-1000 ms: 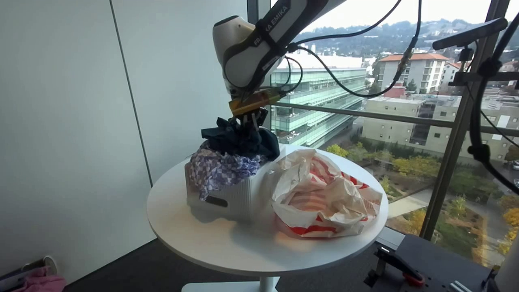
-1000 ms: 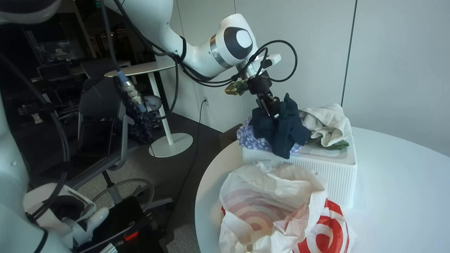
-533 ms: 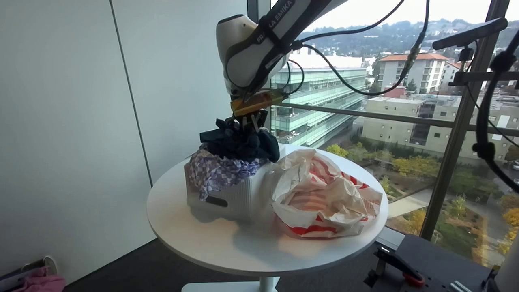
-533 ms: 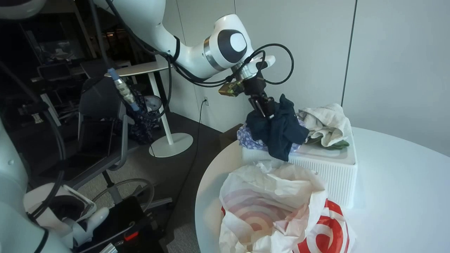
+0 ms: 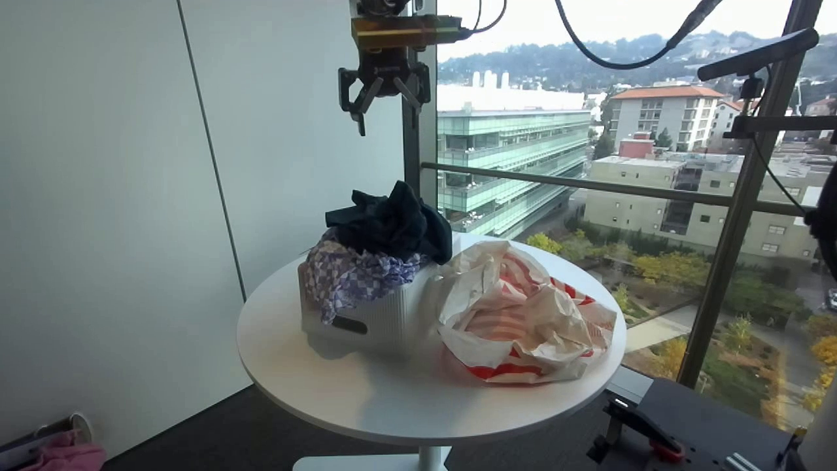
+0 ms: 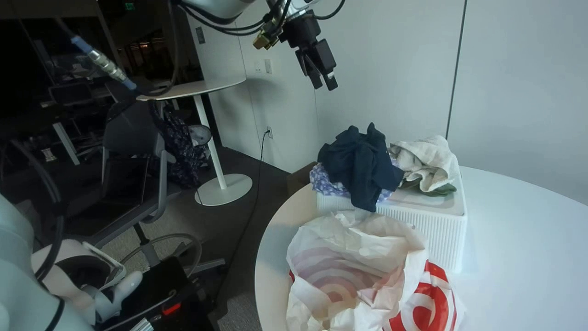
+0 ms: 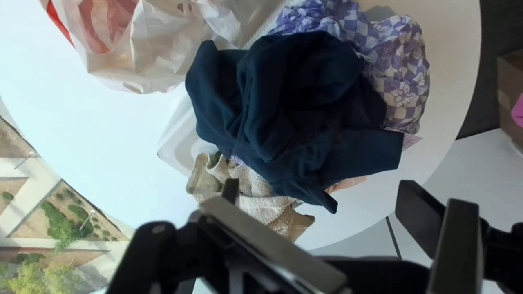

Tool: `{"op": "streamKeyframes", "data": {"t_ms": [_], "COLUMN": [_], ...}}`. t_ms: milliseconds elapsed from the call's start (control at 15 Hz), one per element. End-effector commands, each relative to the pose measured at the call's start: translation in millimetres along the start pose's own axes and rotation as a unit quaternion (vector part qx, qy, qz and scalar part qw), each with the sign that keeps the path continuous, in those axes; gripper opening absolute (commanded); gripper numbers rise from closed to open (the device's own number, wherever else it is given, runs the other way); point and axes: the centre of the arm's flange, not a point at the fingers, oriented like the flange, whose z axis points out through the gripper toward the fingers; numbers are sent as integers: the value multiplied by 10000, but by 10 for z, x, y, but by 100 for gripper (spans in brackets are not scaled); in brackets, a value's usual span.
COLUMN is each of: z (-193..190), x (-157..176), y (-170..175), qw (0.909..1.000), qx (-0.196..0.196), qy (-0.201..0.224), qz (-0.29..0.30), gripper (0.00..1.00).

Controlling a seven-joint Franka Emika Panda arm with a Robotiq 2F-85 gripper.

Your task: Take the clothing out of the carrier bag

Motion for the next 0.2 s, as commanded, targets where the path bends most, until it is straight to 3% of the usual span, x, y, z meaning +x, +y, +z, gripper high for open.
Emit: {"op": "streamKeyframes", "data": {"t_ms": [0,133], "z": [-751,-958], "x": [82,72], "y": [86,143], "qw": [9990,9985], "qx": [64,3], "qy": [-386,-446], "qz": [226,316], "gripper": [100,100]}}
